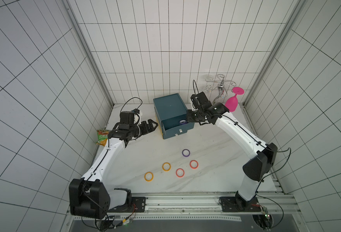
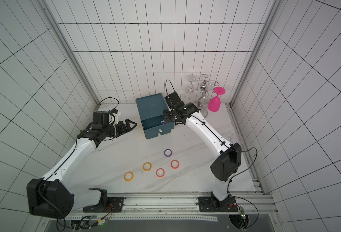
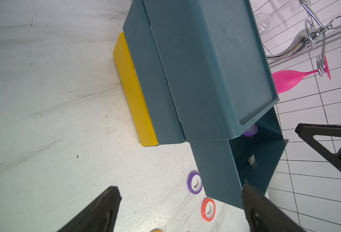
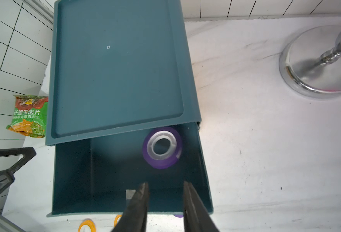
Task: Place the transparent tape into the drawer according to color
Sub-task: Place the tape in the drawer.
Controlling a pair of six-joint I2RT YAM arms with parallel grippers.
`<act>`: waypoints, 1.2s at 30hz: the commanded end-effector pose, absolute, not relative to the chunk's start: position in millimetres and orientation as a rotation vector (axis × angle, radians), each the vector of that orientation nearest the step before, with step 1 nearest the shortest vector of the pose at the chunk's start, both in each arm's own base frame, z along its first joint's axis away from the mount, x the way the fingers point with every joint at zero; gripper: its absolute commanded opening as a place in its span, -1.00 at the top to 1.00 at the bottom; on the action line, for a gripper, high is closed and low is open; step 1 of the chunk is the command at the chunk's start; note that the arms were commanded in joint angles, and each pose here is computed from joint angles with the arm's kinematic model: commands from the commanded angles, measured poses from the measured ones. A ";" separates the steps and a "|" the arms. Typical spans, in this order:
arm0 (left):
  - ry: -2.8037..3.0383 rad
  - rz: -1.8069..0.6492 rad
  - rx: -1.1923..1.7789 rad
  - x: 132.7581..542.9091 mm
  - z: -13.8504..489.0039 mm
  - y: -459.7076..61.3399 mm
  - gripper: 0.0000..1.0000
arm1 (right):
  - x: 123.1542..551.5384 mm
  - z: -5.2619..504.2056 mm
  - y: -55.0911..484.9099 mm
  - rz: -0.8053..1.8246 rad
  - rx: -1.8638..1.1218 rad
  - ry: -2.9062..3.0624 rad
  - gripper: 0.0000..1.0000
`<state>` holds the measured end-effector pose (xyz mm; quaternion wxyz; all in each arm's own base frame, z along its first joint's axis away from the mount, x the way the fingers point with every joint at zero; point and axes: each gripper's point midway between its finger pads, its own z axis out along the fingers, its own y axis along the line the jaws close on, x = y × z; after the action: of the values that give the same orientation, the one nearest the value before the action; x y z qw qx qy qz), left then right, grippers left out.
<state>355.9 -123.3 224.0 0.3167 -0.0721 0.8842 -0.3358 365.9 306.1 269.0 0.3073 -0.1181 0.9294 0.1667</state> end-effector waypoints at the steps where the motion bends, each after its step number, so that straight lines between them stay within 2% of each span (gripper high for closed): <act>1: 2.290 -0.886 -0.170 364.6 238.0 -123.6 -0.96 | 366.8 291.8 297.4 0.441 -0.290 2.408 0.10; 6: 2.289 -0.891 -0.167 367.4 240.5 -124.6 -0.96 | 345.2 291.6 288.3 0.490 -0.295 2.436 -0.18; 11: 2.290 -0.887 -0.166 368.1 241.3 -124.4 -0.96 | 309.5 268.6 275.3 0.544 -0.319 2.527 -0.56; 13: 2.295 -0.887 -0.166 367.9 239.8 -124.5 -0.96 | 293.6 257.1 270.0 0.572 -0.327 2.568 -0.63; 19: 2.301 -0.875 -0.165 366.6 238.1 -123.1 -0.96 | 248.2 212.2 258.0 0.623 -0.374 2.686 -0.61; 25: 2.303 -0.876 -0.167 366.5 237.1 -123.1 -0.96 | 221.6 166.1 259.9 0.548 -0.504 2.738 -0.53; 36: 2.311 -0.867 -0.176 364.1 235.1 -121.4 -0.96 | 241.2 99.0 274.4 0.436 -0.484 2.736 -0.49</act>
<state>362.4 -123.9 229.1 0.3183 -0.0714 0.8837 -0.3358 225.6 267.7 106.6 0.1352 -0.1781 0.9620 0.1569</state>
